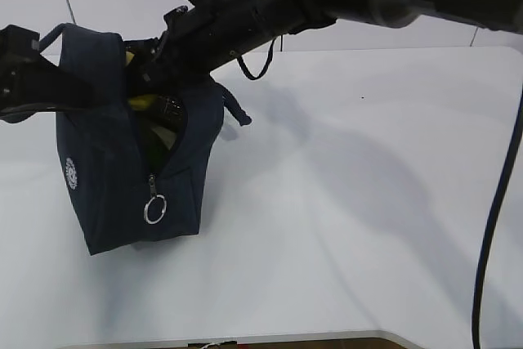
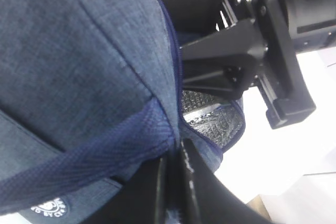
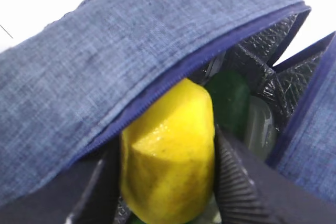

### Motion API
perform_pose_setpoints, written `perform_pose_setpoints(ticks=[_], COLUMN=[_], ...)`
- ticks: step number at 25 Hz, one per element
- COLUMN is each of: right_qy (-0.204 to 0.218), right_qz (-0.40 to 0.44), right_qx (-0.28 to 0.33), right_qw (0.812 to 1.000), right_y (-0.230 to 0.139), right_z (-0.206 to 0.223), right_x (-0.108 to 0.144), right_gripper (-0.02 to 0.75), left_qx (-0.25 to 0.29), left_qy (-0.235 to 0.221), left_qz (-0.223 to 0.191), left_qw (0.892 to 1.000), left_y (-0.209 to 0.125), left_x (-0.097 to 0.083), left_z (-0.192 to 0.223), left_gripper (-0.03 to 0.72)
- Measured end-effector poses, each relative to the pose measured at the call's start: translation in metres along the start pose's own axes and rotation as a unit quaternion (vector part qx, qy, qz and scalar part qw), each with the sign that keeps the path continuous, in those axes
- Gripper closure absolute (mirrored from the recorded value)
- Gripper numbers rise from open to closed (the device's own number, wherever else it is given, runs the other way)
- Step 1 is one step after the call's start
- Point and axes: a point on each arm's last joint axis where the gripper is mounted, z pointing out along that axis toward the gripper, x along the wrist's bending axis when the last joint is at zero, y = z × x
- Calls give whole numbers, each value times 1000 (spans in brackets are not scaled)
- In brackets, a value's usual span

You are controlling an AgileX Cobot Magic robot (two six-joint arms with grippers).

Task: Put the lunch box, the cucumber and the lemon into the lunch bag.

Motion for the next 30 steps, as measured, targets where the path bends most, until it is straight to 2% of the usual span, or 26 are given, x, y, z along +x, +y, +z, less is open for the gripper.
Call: perform_pose_setpoints(ticks=[9, 18, 23, 30], right_qy=[0, -1, -24, -50], right_qz=[-21, -30, -77, -95], right_qx=[26, 35, 68, 69], right_qw=[999, 999, 994, 992], right_y=[-5, -6, -1, 20], right_z=[0, 0, -12, -38], right_x=[0, 0, 2, 14], right_gripper=[269, 265, 264, 263], left_qx=[0, 0, 5, 8], left_qy=[0, 0, 6, 9], left_qz=[9, 10, 18, 24], left_qw=[1000, 1000, 1000, 1000], left_y=[0, 0, -1, -1], left_x=[0, 0, 1, 2], left_z=[0, 0, 0, 0], left_gripper=[697, 697, 697, 697])
